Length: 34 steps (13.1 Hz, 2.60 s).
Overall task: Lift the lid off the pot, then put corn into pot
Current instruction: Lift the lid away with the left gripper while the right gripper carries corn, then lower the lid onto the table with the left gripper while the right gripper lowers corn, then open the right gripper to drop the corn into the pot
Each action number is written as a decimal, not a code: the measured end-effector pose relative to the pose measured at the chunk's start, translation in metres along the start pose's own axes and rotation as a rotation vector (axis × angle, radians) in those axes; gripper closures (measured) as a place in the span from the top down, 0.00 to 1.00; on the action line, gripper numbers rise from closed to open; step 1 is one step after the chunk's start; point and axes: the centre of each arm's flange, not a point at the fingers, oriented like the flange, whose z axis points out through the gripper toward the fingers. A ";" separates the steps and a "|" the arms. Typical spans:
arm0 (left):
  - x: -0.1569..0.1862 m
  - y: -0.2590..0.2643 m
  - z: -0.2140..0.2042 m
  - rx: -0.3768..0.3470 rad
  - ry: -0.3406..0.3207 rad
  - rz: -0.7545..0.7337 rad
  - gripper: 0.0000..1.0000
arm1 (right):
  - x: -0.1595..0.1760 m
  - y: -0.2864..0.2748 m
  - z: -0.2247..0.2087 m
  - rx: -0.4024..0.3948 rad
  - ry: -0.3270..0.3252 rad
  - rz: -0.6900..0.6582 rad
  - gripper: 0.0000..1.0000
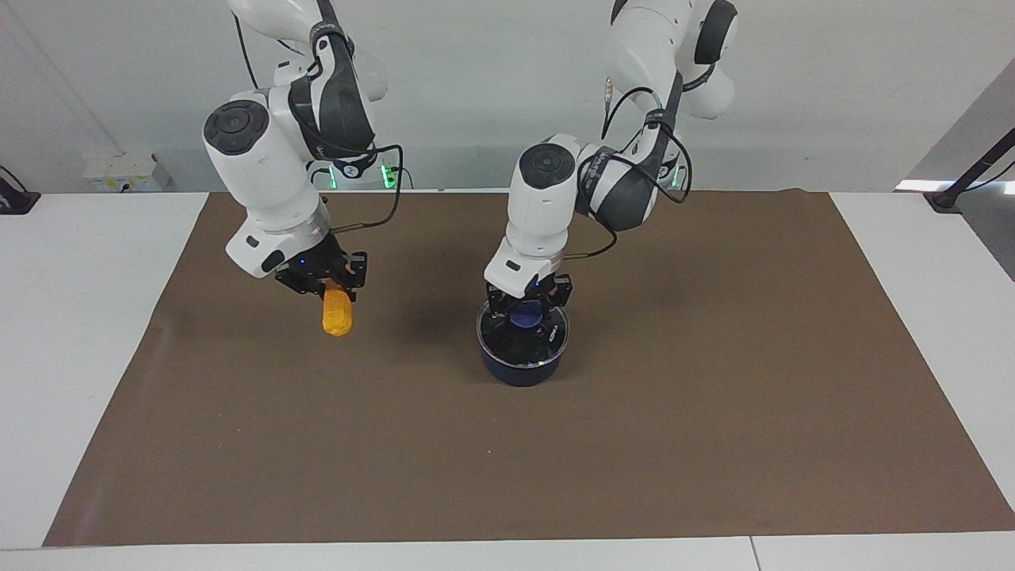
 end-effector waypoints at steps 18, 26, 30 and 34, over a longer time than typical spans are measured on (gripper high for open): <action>0.097 -0.517 0.048 0.033 -0.018 0.192 0.67 | 0.019 -0.284 0.130 0.099 0.075 0.116 0.41; 0.082 -0.511 0.081 0.030 -0.039 0.208 0.72 | 0.017 -0.278 0.143 0.095 0.075 0.119 0.68; 0.092 -0.505 0.054 0.029 -0.016 0.221 1.00 | 0.030 -0.250 0.089 0.043 0.093 0.130 1.00; 0.115 -0.487 -0.044 0.047 -0.039 0.203 1.00 | 0.027 -0.169 0.043 0.005 0.090 0.211 1.00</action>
